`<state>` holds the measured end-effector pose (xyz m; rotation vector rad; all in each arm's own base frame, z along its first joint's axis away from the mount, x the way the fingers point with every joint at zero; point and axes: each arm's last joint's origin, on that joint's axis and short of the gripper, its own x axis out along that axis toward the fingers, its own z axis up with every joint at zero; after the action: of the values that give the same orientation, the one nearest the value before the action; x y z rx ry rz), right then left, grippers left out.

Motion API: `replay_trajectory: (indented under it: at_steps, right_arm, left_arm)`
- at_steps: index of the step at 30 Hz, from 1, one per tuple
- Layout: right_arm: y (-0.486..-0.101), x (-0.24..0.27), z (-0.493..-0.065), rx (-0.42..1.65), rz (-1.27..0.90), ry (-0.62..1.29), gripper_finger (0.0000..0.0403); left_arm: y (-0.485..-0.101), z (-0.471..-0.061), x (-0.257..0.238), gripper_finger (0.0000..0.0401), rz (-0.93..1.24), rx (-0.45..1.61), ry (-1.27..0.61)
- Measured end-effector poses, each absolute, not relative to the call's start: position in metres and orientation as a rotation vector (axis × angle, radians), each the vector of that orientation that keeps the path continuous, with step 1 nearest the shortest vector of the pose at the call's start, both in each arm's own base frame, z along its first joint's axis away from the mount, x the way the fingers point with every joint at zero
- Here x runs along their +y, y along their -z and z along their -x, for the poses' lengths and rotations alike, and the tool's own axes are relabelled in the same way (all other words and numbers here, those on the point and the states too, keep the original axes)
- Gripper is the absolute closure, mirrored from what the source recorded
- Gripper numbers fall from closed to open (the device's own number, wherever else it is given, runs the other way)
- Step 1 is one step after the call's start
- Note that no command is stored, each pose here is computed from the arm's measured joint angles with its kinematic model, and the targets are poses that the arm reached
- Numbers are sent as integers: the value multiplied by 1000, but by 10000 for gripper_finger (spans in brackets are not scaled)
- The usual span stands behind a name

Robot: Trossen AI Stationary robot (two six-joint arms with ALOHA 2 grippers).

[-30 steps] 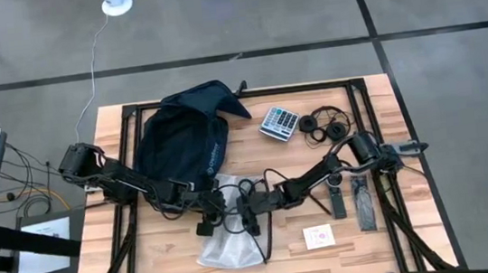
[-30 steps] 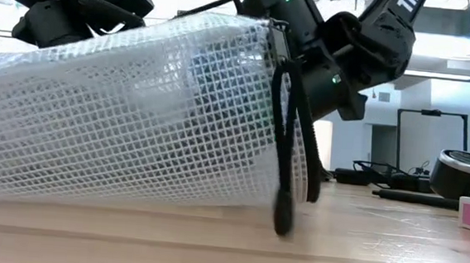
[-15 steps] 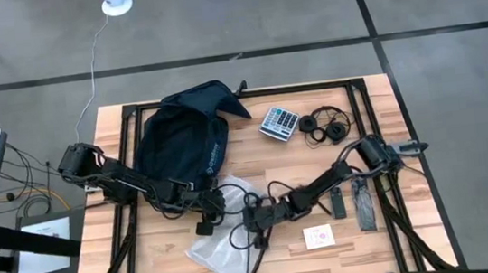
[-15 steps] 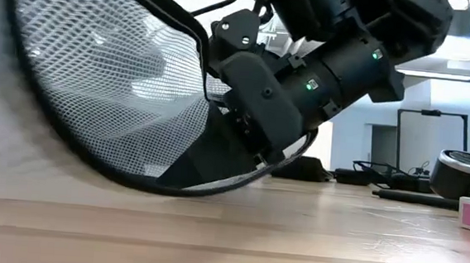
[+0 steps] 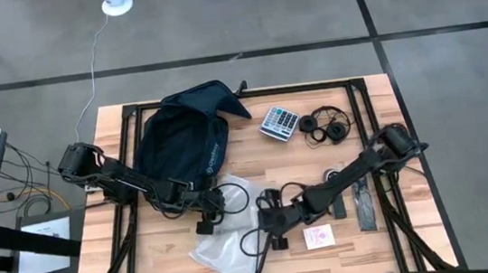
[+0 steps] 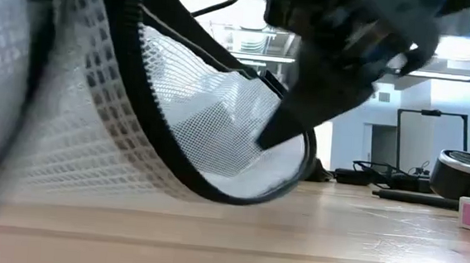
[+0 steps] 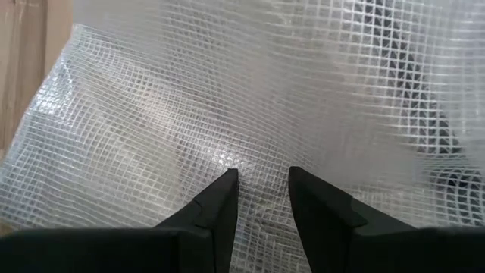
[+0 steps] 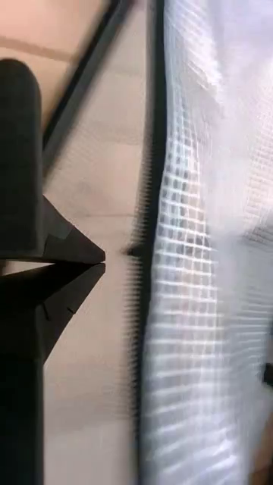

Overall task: Unpack backpack
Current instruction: Remove the black pen from the white zip bag

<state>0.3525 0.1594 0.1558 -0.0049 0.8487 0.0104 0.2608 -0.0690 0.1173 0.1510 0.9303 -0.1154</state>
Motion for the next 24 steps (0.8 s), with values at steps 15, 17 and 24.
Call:
replay_trajectory:
  at_steps: [15, 17, 24]
  right_arm:
    - [-128, 165, -383, 687, -73, -17, 314]
    - [-134, 162, -388, 653, -86, -12, 279]
    - [-111, 155, -399, 623, -56, -5, 174]
  left_arm:
    - [-117, -262, -69, 294, -139, 913, 116]
    - [-117, -262, -69, 294, -139, 913, 117]
    - [-117, -262, -69, 294, -143, 913, 123]
